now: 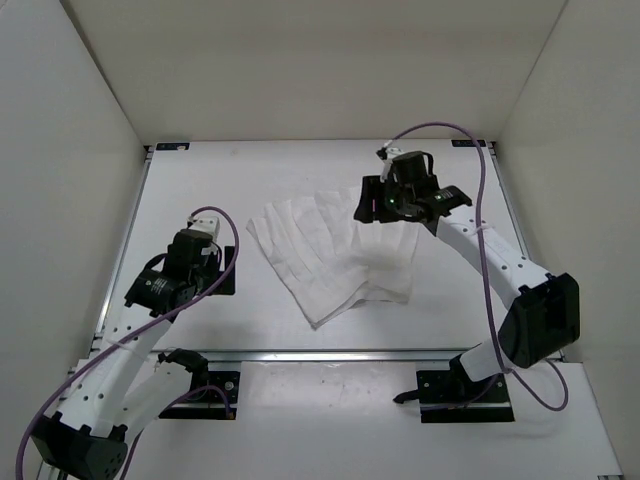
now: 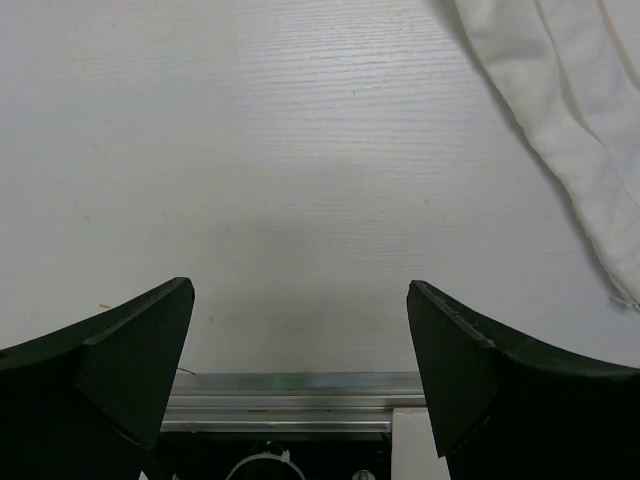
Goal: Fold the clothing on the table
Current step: Flatten the skirt out
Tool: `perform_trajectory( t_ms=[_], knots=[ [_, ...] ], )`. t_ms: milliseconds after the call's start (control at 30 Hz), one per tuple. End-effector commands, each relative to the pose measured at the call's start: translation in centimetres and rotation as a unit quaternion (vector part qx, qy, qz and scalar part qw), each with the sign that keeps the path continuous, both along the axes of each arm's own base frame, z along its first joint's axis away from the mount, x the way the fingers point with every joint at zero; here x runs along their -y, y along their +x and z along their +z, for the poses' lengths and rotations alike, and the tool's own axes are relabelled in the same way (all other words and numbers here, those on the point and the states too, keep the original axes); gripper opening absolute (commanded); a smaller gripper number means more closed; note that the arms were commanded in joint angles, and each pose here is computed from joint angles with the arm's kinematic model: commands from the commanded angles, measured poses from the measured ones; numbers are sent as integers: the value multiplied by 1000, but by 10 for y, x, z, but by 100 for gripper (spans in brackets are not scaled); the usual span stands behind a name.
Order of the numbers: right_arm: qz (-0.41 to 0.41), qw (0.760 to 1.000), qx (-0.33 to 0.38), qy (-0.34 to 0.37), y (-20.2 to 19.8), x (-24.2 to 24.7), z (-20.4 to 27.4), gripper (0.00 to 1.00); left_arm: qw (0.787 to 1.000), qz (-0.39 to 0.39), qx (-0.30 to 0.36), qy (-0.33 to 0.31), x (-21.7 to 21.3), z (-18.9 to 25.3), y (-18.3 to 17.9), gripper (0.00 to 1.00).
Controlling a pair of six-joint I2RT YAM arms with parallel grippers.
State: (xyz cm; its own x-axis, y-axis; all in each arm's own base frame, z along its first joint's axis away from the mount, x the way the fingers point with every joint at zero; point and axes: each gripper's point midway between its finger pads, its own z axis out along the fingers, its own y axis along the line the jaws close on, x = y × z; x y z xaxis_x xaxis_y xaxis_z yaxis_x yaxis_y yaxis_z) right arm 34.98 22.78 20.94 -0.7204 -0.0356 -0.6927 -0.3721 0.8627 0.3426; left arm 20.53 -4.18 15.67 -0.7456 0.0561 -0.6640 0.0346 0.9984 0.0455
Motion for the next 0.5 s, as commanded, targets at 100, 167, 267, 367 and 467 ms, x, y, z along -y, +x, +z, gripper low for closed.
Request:
perform_trajectory(
  t_ms=[100, 167, 267, 367, 467],
  knots=[
    [-63, 997, -36, 7, -14, 56, -39, 51, 999, 1, 32, -4, -1, 9, 2, 99],
    [-78, 996, -48, 5, -25, 73, -53, 51, 999, -4, 42, -9, 2, 12, 2, 99],
    [-99, 993, -64, -4, -41, 86, -63, 51, 998, -14, 58, -17, 3, 17, 1, 99],
    [-111, 988, -108, -16, -66, 96, -93, 51, 997, -27, 73, -27, 6, 24, 2, 38],
    [-126, 983, -132, -9, -85, 102, -106, 51, 997, -49, 50, -27, 9, 19, 2, 13]
  ],
)
